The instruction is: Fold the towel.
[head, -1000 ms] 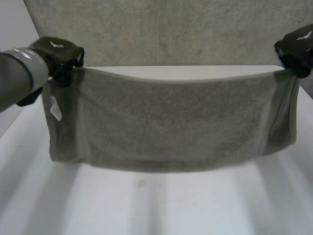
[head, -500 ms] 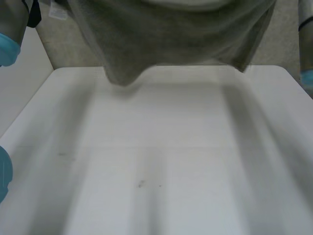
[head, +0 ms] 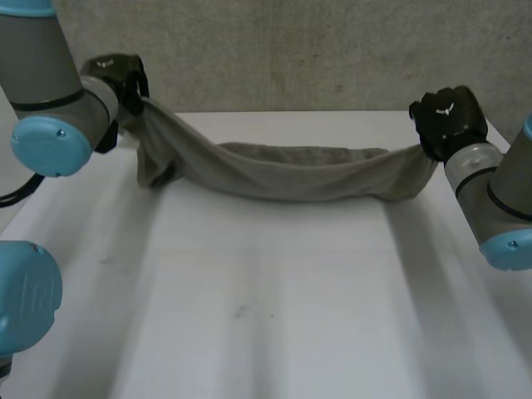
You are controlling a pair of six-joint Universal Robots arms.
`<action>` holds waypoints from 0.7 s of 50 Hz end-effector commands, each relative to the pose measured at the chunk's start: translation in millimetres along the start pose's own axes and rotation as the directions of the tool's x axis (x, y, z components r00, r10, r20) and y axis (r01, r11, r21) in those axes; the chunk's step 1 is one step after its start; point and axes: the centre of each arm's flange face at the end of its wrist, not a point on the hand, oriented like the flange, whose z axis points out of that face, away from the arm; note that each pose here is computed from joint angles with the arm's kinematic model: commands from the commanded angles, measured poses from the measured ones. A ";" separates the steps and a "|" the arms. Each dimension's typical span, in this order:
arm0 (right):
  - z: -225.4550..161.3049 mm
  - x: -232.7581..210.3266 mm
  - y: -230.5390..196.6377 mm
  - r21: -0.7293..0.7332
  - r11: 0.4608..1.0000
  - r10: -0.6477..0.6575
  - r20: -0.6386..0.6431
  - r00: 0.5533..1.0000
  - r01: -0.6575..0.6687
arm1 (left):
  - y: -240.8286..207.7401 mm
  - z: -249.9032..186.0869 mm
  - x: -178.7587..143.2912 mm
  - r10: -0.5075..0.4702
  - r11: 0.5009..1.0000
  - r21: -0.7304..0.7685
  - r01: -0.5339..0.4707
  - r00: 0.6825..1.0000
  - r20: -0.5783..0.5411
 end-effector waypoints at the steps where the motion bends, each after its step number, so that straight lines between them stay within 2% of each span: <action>1: -9.9 -1.9 3.4 -0.062 0.998 0.010 0.038 0.999 -0.007 | 18.8 2.3 -1.6 0.017 0.997 -0.076 -0.017 1.000 0.002; 11: -9.8 0.5 0.6 -0.057 0.998 0.008 0.035 0.999 -0.006 | 22.0 0.9 1.7 0.026 0.996 -0.090 -0.026 1.000 -0.003; 18: -10.3 -2.1 2.2 -0.061 0.998 0.007 0.042 0.999 -0.004 | 37.7 -2.0 2.1 0.036 0.987 -0.157 -0.035 0.999 0.007; 26: -11.4 -4.0 5.1 -0.072 0.997 0.008 0.048 0.999 -0.005 | 45.9 -8.3 1.0 0.033 0.989 -0.141 -0.032 0.999 0.002; 32: -18.3 -6.4 9.5 -0.098 0.995 0.009 0.060 0.998 -0.003 | 69.3 -20.4 -5.3 0.039 0.992 -0.115 -0.042 0.999 -0.026; 35: -27.1 -7.1 9.3 -0.133 0.991 0.013 0.082 0.997 -0.002 | 84.1 -34.3 -8.7 0.083 0.986 -0.143 -0.088 0.996 -0.041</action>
